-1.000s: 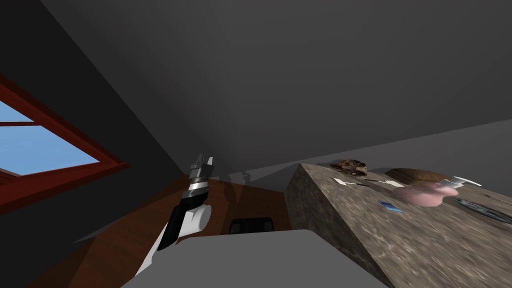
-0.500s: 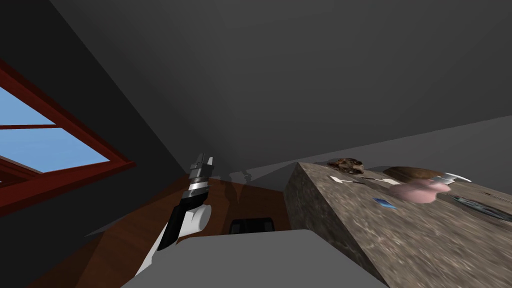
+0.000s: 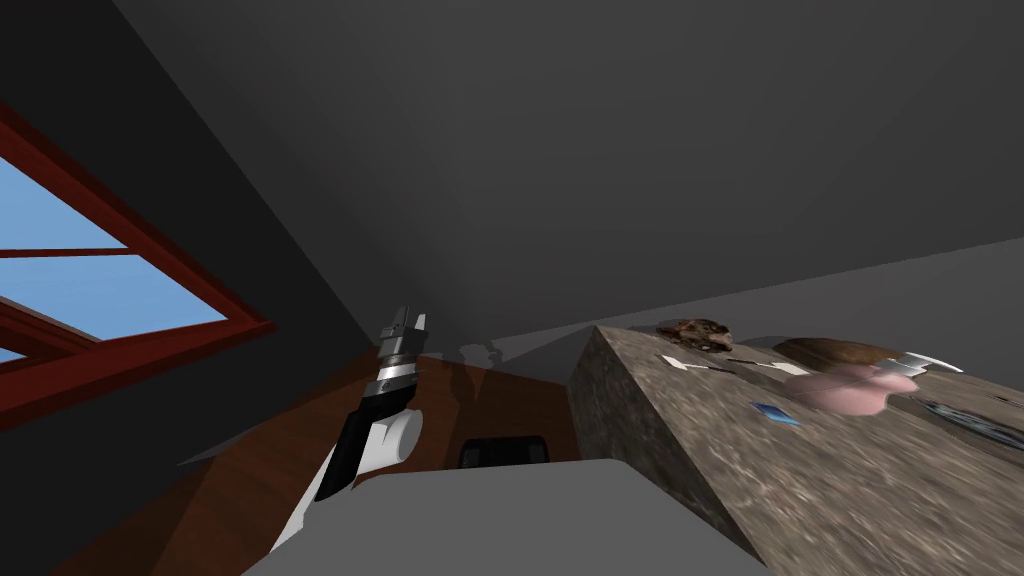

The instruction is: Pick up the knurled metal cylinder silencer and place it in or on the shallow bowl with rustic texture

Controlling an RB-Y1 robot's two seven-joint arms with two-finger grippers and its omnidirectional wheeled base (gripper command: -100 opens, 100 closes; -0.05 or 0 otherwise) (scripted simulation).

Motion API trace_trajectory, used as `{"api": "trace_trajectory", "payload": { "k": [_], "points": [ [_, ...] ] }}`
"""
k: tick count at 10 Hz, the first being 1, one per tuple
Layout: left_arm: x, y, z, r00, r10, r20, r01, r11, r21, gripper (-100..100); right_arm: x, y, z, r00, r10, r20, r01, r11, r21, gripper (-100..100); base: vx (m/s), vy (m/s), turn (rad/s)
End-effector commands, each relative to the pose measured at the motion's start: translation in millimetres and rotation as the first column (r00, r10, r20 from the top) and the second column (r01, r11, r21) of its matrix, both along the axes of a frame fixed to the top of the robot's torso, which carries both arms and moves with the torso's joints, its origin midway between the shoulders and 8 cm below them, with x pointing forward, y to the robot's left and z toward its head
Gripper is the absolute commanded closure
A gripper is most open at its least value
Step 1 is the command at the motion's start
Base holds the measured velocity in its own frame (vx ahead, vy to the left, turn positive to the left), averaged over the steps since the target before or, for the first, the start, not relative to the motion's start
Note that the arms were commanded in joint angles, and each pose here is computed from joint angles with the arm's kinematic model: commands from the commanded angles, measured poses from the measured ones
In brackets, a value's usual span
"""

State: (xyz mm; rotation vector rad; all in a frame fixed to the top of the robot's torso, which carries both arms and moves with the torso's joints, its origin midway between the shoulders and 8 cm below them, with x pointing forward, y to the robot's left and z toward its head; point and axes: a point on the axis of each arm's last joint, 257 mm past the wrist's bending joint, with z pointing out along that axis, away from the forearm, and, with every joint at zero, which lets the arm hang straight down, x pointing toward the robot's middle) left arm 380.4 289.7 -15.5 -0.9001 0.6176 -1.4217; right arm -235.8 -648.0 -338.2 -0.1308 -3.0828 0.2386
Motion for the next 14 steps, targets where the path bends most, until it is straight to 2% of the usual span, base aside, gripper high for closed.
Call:
{"api": "trace_trajectory", "payload": {
  "k": [1, 5, 6, 7, 10, 11, 12, 14],
  "points": [
    [0, 0.0, 0, 1.000, 0.000, 0.000, 0.000, 1.000, 0.000, 0, 0, 0, 0, 1.000, 0.000, 0.000, 0.000, 1.000, 0.000, 100, 0.000, 0.000, 0.000],
    [0, 0.0, 0, 1.000, 0.000, 0.000, 0.000, 1.000, 0.000, 0, 0, 0, 0, 1.000, -0.002, 0.001, 0.002, 1.000, 0.001, 100, 0.000, 0.000, 0.000],
    [0, 0.0, 0, 1.000, 0.000, 0.000, 0.000, 1.000, 0.000, 0, 0, 0, 0, 1.000, -0.001, 0.001, 0.001, 1.000, 0.001, 0, 0.000, 0.000, 0.000],
    [0, 0.0, 0, 1.000, 0.000, 0.000, 0.000, 1.000, 0.000, 0, 8, -8, 11, 1.000, 0.005, 0.001, -0.005, 1.000, -0.001, 100, -0.013, 0.035, -0.047],
    [0, 0.0, 0, 1.000, 0.000, 0.000, 0.000, 1.000, 0.000, 0, 10, -11, 15, 1.000, 0.009, 0.002, -0.009, 1.000, -0.002, 100, -0.013, 0.038, -0.030],
    [0, 0.0, 0, 1.000, 0.000, 0.000, 0.000, 1.000, 0.000, 0, 11, -11, 15, 1.000, 0.009, 0.002, -0.009, 1.000, -0.001, 0, 0.000, 0.000, 0.000],
    [0, 0.0, 0, 1.000, 0.000, 0.000, 0.000, 1.000, 0.000, 0, 9, -14, 25, 1.000, 0.004, 0.002, -0.004, 1.000, 0.004, 100, -0.081, 0.021, -0.042],
    [0, -0.1, 0, 1.000, 0.000, 0.000, 0.000, 1.000, 0.000, 0, 10, -21, 36, 1.000, 0.013, -0.001, -0.013, 1.000, 0.002, 100, -0.133, 0.033, -0.029]
  ]
}}
